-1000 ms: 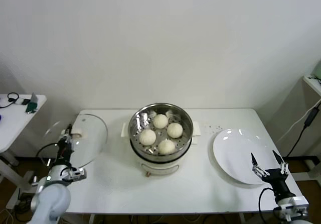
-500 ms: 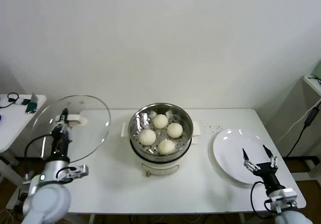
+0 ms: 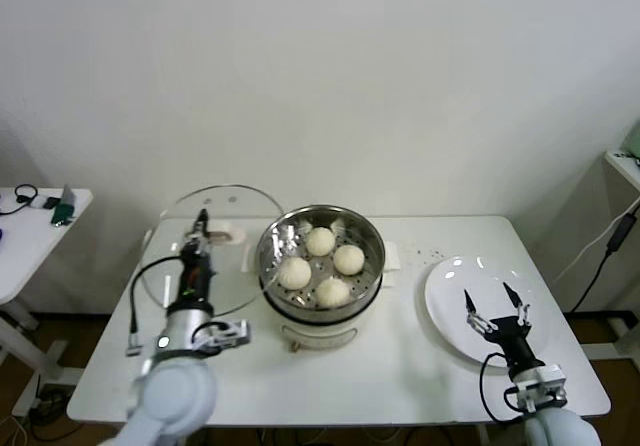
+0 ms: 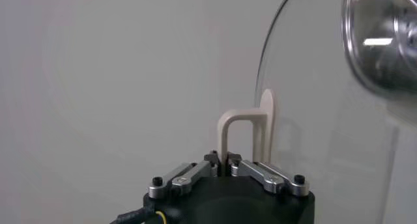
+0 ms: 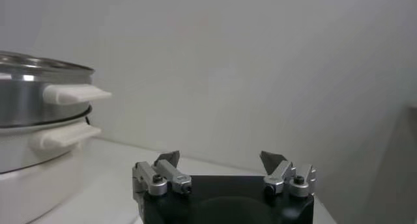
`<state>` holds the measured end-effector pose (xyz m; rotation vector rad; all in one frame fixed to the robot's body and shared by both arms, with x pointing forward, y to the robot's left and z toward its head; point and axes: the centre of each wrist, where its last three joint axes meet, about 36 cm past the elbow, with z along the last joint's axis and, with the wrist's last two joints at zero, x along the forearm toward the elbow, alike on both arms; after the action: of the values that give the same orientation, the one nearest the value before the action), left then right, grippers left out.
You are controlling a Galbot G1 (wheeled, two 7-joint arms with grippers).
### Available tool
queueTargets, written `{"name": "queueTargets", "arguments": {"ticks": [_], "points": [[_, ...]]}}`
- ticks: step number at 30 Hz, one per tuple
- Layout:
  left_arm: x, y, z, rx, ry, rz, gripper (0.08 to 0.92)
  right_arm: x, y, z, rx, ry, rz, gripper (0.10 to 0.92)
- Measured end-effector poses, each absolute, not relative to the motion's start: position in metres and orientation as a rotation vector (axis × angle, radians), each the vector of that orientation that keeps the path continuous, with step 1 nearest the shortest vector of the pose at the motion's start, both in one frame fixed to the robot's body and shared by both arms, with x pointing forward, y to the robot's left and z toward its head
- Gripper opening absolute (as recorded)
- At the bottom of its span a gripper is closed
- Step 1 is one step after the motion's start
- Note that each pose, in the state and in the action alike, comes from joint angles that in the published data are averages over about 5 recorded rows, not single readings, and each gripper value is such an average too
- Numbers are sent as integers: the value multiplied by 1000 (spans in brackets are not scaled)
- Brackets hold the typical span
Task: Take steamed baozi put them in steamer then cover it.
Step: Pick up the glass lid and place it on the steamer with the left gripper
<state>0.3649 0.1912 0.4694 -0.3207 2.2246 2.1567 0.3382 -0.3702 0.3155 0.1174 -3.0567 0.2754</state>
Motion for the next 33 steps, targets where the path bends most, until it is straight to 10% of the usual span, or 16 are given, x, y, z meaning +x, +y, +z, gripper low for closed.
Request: {"name": "queueTargets", "arguments": {"ticks": [33], "points": [[428, 34, 451, -28, 2293, 2175, 152, 333, -378, 305, 41, -3057, 296, 823]]}}
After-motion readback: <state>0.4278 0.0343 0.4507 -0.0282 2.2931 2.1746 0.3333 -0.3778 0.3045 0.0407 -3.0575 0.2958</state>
